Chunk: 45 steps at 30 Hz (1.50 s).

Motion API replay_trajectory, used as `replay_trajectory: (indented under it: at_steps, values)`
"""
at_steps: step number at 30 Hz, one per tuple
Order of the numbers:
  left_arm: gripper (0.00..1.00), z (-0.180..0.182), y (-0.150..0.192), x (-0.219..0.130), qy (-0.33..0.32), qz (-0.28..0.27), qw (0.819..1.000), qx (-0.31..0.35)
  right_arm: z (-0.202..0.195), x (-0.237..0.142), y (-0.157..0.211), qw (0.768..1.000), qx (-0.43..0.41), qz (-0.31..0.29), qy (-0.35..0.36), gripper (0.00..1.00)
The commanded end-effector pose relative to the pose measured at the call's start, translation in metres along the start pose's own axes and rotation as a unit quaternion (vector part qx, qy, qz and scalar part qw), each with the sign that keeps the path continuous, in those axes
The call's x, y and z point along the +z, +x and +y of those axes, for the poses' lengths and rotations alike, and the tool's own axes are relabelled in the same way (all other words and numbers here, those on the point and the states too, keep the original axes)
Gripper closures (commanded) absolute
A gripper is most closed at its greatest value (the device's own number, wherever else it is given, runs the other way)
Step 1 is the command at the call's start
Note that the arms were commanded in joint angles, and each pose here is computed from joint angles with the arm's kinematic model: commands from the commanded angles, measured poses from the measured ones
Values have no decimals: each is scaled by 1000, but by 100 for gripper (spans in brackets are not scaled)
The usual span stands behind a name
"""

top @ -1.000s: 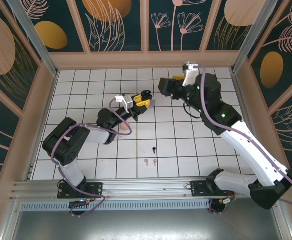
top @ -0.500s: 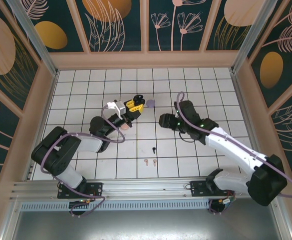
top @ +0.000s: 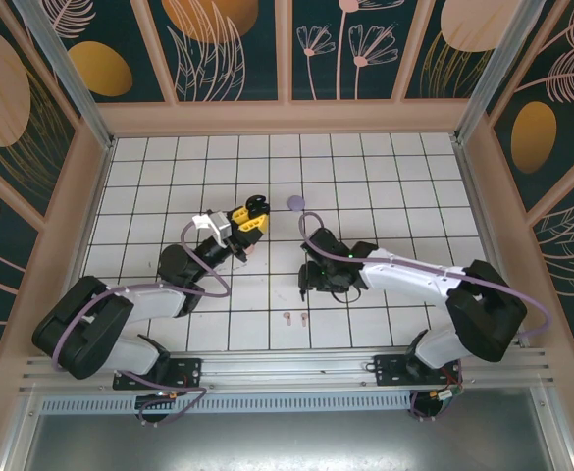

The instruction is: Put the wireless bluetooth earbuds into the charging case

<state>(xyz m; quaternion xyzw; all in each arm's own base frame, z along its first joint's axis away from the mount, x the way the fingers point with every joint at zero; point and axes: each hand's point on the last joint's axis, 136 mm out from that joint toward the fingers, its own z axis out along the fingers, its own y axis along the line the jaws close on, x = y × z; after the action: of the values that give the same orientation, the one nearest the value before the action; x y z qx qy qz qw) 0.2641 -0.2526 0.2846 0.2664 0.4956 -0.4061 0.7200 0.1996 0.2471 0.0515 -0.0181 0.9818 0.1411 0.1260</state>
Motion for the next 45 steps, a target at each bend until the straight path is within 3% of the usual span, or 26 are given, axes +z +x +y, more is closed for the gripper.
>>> replay_trajectory:
  at_steps: [1, 21, 45]
  values:
    - [100, -2, -11, -3, -7, -9, 1000, 19, 5, -1, 2, 1000, 2, 3, 22, 46]
    - [100, -5, -24, -7, -8, -17, 999, 40, 20, 27, 14, 996, -25, 37, 78, 61]
    - [100, -4, -20, -7, -10, -10, 999, 44, 16, 47, 19, 993, -33, 50, 99, 69]
